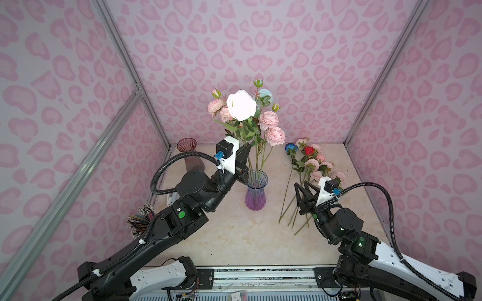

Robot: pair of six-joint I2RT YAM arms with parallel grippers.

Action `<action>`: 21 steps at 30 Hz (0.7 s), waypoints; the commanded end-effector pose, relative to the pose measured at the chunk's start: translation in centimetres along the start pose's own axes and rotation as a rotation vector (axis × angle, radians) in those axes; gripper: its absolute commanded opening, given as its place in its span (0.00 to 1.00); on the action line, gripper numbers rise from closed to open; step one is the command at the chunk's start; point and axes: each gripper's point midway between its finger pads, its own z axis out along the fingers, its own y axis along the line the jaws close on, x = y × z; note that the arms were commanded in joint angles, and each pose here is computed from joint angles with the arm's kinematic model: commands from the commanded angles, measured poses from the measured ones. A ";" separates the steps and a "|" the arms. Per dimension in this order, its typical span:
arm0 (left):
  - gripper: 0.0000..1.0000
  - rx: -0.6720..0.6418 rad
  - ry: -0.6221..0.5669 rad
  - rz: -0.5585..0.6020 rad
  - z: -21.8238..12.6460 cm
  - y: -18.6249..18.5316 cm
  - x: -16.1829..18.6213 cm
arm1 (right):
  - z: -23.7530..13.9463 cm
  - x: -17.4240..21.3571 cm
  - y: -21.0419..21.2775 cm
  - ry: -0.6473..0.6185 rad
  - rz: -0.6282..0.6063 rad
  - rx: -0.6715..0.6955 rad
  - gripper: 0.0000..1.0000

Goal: Arrange the flowers into the vase
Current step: 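Carry the white rose over the vase with the left gripper while the right gripper withdraws, then lower the white rose stem into the vase with the left gripper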

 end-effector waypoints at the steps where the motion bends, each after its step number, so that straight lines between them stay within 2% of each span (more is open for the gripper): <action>1: 0.04 0.006 -0.049 0.026 1.8 -0.3 -1.0 | -0.4 0.1 -0.9 0.001 0.032 0.022 0.43; 9: 0.04 -0.058 0.055 -0.010 4.9 1.5 5.0 | -1.5 -0.1 -2.5 -0.014 0.044 0.051 0.43; 16: 0.05 -0.098 0.222 -0.024 5.0 2.3 10.5 | -1.5 0.3 -3.4 -0.012 0.061 0.081 0.43; 21: 0.09 -0.116 0.322 -0.023 4.2 2.5 13.1 | -0.9 0.8 -3.4 0.005 0.063 0.091 0.43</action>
